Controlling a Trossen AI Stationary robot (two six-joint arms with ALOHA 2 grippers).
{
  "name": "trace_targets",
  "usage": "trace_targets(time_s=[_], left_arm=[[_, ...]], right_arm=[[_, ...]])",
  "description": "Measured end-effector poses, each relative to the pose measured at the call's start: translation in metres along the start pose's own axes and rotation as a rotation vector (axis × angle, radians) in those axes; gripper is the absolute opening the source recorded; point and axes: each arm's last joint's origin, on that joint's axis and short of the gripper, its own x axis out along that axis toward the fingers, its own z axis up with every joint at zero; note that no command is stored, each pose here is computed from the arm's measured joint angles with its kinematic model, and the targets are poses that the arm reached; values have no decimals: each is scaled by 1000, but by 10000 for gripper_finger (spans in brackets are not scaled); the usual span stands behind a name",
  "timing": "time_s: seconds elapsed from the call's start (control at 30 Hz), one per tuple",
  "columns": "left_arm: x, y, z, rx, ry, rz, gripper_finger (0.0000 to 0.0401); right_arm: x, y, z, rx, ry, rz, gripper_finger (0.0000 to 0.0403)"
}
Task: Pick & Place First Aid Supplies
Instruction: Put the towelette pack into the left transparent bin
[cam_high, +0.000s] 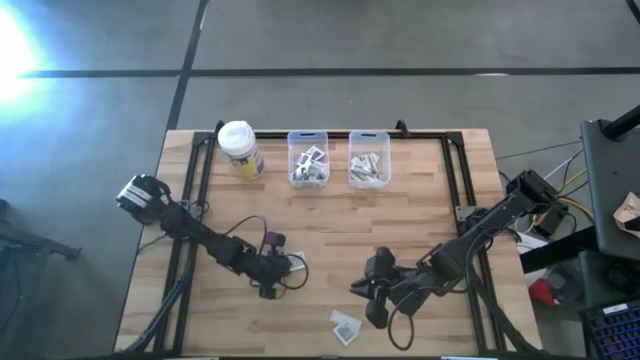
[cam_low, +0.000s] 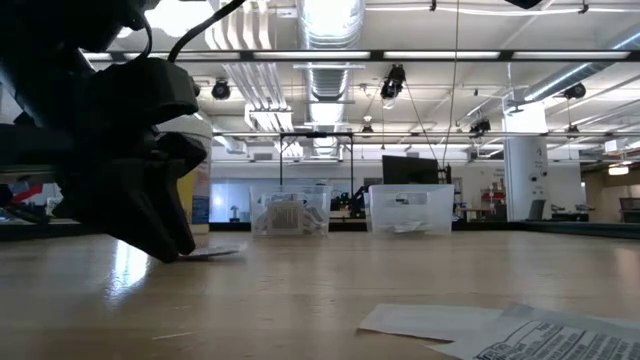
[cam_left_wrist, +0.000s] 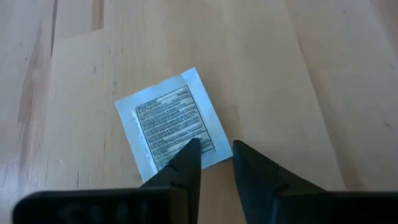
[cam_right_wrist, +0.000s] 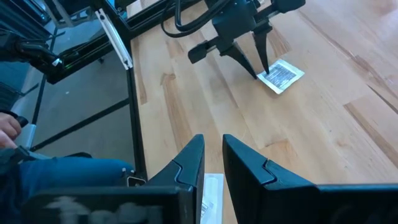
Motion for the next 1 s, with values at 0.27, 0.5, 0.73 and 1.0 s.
trace_targets(time_s=[0.27, 0.5, 0.73, 1.0], left_arm=[[1, 2, -4, 5, 17, 12, 33], [1, 3, -5, 27, 16, 30, 2], [-3, 1, -1, 33, -25, 35, 0], [-15, 2, 4, 39, -71, 32, 0]], right_arm=[[0, 0, 0, 17, -3, 3, 57], [0, 0, 0, 36, -3, 3, 57], [0, 0, 0, 37, -3, 4, 57], [3, 1, -1, 78, -23, -11, 57]])
